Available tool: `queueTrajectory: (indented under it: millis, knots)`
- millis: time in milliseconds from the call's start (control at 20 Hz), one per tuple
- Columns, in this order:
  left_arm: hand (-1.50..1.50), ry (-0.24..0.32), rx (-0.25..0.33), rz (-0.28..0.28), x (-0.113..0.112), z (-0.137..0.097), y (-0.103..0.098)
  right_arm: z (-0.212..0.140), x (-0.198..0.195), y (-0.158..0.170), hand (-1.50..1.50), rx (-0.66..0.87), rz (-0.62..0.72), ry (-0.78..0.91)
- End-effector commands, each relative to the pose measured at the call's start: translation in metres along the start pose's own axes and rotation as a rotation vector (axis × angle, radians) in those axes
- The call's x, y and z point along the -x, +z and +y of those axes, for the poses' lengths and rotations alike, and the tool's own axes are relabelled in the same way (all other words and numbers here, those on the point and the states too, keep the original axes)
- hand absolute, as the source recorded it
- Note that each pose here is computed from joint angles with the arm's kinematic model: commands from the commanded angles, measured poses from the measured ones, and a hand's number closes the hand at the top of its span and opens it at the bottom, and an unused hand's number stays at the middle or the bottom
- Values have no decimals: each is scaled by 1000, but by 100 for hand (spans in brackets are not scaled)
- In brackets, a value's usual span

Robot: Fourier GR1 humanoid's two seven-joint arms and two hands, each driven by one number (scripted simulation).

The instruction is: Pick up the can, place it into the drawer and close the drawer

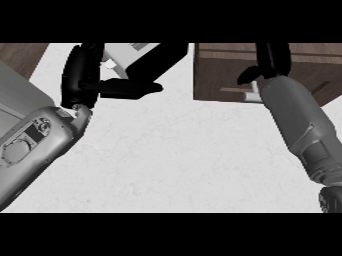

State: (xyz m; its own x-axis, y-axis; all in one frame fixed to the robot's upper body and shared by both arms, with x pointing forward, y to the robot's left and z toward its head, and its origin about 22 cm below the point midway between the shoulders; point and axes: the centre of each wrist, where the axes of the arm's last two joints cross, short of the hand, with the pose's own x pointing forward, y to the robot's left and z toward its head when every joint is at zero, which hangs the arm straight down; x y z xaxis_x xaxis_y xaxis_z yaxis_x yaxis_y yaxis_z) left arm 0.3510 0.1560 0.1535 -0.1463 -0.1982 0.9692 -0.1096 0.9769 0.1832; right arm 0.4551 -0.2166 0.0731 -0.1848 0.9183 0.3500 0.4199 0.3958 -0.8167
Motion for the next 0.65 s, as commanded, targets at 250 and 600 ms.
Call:
queueTrajectory:
  millis: [250,600]
  knots:
    - [-150,-16,-9,8,11,20,5,-8,-52,-29,-150,101,70,-494]
    - [-150,0,-13,10,17,22,11,-17,-56,-39,-150,93,104,-627]
